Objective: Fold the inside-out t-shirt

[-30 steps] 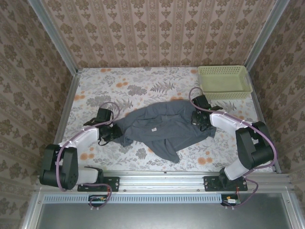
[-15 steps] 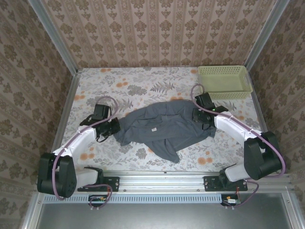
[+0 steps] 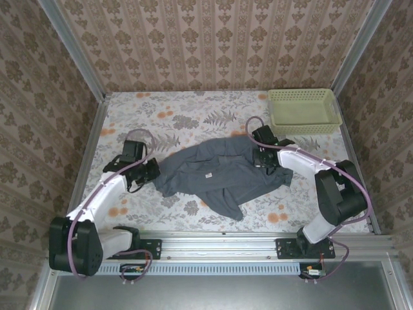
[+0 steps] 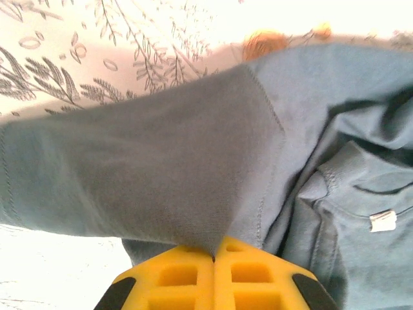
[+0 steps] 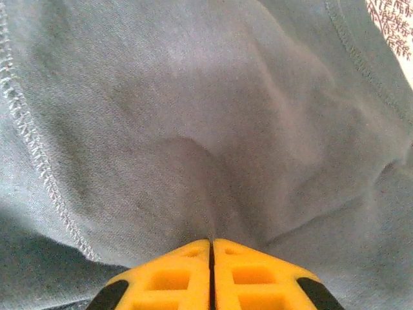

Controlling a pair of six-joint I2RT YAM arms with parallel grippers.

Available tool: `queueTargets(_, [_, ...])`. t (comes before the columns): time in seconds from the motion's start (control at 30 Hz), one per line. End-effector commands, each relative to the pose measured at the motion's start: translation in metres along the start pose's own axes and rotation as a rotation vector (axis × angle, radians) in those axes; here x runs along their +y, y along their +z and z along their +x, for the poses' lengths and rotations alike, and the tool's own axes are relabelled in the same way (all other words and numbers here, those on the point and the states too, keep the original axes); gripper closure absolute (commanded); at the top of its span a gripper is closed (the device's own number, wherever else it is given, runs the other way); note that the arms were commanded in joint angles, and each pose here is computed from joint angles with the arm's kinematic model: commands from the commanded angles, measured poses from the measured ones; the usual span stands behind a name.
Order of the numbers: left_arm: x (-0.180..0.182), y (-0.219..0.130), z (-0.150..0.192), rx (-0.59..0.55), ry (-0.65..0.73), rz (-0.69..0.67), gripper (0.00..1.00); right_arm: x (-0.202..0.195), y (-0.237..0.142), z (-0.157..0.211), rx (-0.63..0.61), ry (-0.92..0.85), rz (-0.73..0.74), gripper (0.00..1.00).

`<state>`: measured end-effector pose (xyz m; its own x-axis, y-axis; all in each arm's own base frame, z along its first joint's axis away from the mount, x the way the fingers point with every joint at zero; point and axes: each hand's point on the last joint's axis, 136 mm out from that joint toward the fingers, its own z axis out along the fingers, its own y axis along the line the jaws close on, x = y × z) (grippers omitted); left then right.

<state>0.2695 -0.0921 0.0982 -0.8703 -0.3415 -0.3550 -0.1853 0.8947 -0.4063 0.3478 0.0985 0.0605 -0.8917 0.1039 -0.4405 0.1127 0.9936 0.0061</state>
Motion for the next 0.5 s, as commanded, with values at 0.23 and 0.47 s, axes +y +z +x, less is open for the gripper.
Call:
queueTargets(0.23, [-0.010, -0.082, -0.043, -0.201, 0.012, 0.023, 1.00, -0.042, -0.119, -0.047, -0.267, 0.055, 0.044, 1.00])
queueTargets(0.47, [-0.041, -0.181, -0.082, -0.455, 0.029, 0.130, 1.00, -0.075, -0.280, -0.075, -0.618, 0.153, -0.077, 1.00])
